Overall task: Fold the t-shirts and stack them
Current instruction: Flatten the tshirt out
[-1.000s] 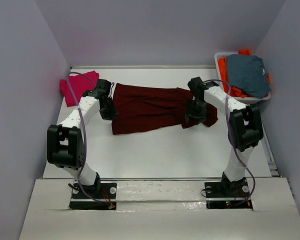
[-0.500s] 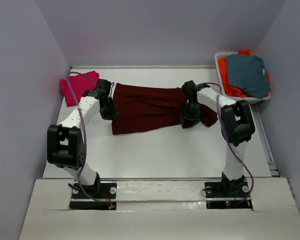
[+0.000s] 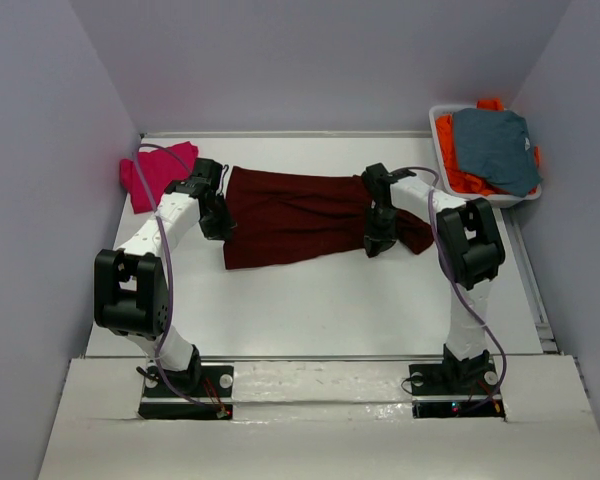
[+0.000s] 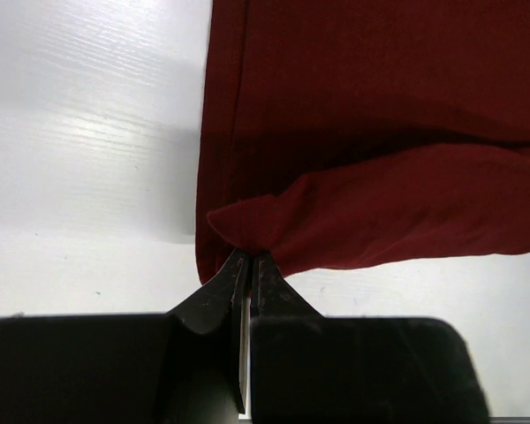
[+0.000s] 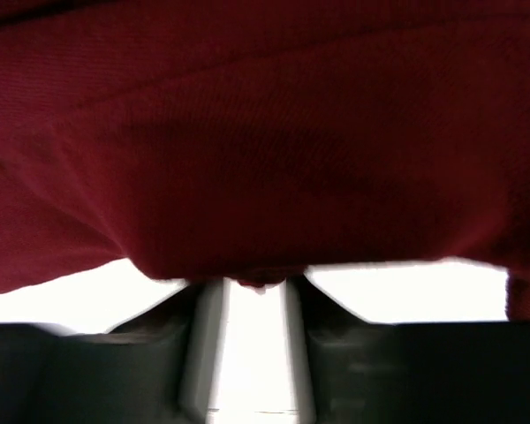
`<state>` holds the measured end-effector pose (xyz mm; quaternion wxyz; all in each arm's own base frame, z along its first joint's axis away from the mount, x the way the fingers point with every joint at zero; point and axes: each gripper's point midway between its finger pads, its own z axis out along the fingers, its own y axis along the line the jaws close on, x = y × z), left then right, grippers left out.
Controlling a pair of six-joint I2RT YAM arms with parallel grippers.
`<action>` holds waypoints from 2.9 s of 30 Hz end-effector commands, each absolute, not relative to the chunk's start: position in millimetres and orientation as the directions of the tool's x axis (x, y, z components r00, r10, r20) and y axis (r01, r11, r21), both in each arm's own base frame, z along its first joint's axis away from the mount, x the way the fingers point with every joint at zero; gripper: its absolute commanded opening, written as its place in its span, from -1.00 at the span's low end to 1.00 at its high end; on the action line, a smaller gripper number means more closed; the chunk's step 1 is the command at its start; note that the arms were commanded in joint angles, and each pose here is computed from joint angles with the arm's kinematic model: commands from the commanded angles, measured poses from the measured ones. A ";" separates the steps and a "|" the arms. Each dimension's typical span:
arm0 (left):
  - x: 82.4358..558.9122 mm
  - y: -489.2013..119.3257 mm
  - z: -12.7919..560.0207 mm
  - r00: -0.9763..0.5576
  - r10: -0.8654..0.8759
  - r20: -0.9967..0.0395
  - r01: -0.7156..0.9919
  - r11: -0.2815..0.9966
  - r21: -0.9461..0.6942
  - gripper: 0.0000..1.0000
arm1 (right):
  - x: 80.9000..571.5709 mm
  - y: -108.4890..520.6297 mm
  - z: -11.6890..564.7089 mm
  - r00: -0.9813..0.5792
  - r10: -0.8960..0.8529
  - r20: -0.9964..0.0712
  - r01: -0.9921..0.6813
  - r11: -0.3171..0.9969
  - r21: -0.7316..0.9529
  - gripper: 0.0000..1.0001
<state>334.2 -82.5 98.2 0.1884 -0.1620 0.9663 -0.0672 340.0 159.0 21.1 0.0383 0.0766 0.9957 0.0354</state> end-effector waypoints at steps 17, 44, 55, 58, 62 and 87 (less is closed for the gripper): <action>330.3 -82.6 97.0 -0.880 -0.326 -0.346 -0.278 0.943 -0.183 -0.89 | 322.7 171.7 130.1 -0.972 0.150 -0.180 0.110 0.971 0.214 -0.86; 307.0 -91.8 96.3 -0.899 -0.301 -0.319 -0.248 0.949 -0.196 -0.89 | 128.6 156.1 167.7 -0.980 0.140 0.139 0.186 0.894 0.407 -0.86; 238.5 -113.0 91.5 -0.939 -0.248 -0.238 -0.196 0.955 -0.223 -0.89 | 98.8 150.4 152.2 -0.966 0.144 0.215 0.222 0.888 0.402 -0.86; 222.6 -108.8 92.2 -0.945 -0.236 -0.228 -0.190 0.960 -0.207 -0.89 | 96.1 151.0 144.2 -0.962 0.131 0.241 0.222 0.890 0.399 -0.86; 201.8 -102.2 91.5 -0.955 -0.223 -0.197 -0.185 0.964 -0.191 -0.89 | 98.4 154.3 134.9 -0.959 0.110 0.261 0.212 0.888 0.407 -0.86; 176.4 -88.9 89.0 -0.938 -0.234 -0.255 -0.190 0.964 -0.185 0.27 | 113.5 164.2 113.1 -0.959 0.043 0.280 0.160 0.898 0.411 0.36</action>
